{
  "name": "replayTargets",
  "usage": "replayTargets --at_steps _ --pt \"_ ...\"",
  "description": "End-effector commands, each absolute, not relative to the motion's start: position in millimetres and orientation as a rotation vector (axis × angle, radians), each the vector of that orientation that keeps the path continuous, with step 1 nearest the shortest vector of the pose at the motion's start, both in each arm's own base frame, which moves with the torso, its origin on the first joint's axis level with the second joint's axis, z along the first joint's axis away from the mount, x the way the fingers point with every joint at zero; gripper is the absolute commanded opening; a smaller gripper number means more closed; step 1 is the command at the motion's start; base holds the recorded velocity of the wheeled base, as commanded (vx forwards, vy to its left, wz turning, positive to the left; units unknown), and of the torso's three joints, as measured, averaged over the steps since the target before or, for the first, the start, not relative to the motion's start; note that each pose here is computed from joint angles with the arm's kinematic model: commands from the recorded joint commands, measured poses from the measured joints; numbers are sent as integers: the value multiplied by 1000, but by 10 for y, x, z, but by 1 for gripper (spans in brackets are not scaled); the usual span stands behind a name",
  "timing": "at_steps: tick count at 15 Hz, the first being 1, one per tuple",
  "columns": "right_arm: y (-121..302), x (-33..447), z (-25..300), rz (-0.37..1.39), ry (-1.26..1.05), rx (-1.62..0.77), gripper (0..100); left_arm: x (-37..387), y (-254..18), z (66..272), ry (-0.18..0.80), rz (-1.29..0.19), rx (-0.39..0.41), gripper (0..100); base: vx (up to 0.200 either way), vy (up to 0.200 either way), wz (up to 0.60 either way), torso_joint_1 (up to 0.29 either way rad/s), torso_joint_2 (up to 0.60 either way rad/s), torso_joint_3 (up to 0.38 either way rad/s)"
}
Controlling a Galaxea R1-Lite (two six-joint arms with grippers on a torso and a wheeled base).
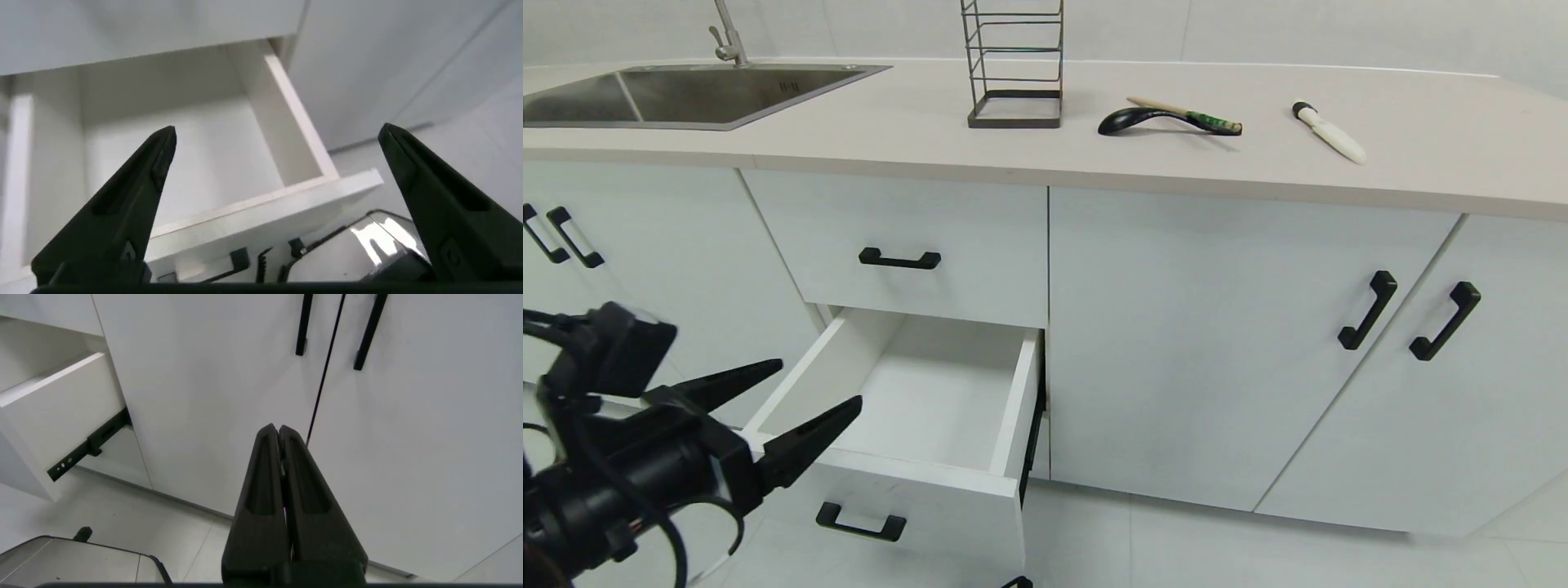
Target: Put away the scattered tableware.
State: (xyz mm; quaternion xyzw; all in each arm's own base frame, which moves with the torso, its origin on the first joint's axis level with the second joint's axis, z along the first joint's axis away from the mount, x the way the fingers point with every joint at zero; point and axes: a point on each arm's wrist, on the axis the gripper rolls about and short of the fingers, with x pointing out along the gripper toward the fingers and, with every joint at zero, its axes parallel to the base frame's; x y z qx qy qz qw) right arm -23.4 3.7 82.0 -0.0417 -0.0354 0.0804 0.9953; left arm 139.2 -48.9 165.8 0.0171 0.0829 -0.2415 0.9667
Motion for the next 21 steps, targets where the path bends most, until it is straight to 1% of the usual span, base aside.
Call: replayTargets --at_steps 1,2,3,5,6,7,8,9,10,11,12,14,17,18,21 --pt "37 -233 821 161 -71 -83 0 740 -169 1693 -74 -359 163 100 0 0 0 0 0 0" --pt "38 -233 821 160 -71 -83 0 497 -98 1673 -152 -296 184 100 0 0 0 0 0 0" --pt "38 -233 819 160 -69 -80 0 278 -63 1625 -201 -248 187 100 0 0 0 0 0 0" --pt "38 -233 819 160 -69 -79 0 -29 -42 1409 -218 -223 161 100 0 0 0 0 0 0" --pt "38 -233 817 160 -67 -79 0 -230 -40 1248 -222 -196 127 100 0 0 0 0 0 0" --pt "38 -233 817 160 -67 -79 0 -315 -48 1182 -214 -167 122 100 0 0 0 0 0 0" --pt "37 -233 817 159 -67 -79 0 -317 -47 1159 -177 -166 119 100 0 0 0 0 0 0" --pt "38 -233 819 160 -69 -79 0 -309 -46 1137 -168 -166 117 100 0 0 0 0 0 0" --pt "37 -233 819 159 -68 -70 0 -240 -44 943 -99 -164 114 100 0 0 0 0 0 0" --pt "37 -233 821 159 -69 -67 0 -213 -38 796 -20 -143 108 100 0 0 0 0 0 0" --pt "37 -233 819 159 -68 -66 0 -221 -25 760 37 -87 73 100 0 0 0 0 0 0" --pt "37 -233 816 159 -65 -66 0 -214 -3 763 18 12 8 100 0 0 0 0 0 0" --pt "37 -233 814 159 -63 -71 0 -218 -2 761 15 11 14 100 0 0 0 0 0 0" --pt "37 -233 814 159 -63 -71 0 -229 -3 756 1 -12 15 100 0 0 0 0 0 0" --pt "37 -233 814 159 -63 -66 0 -229 -6 756 1 -25 6 100 0 0 0 0 0 0"
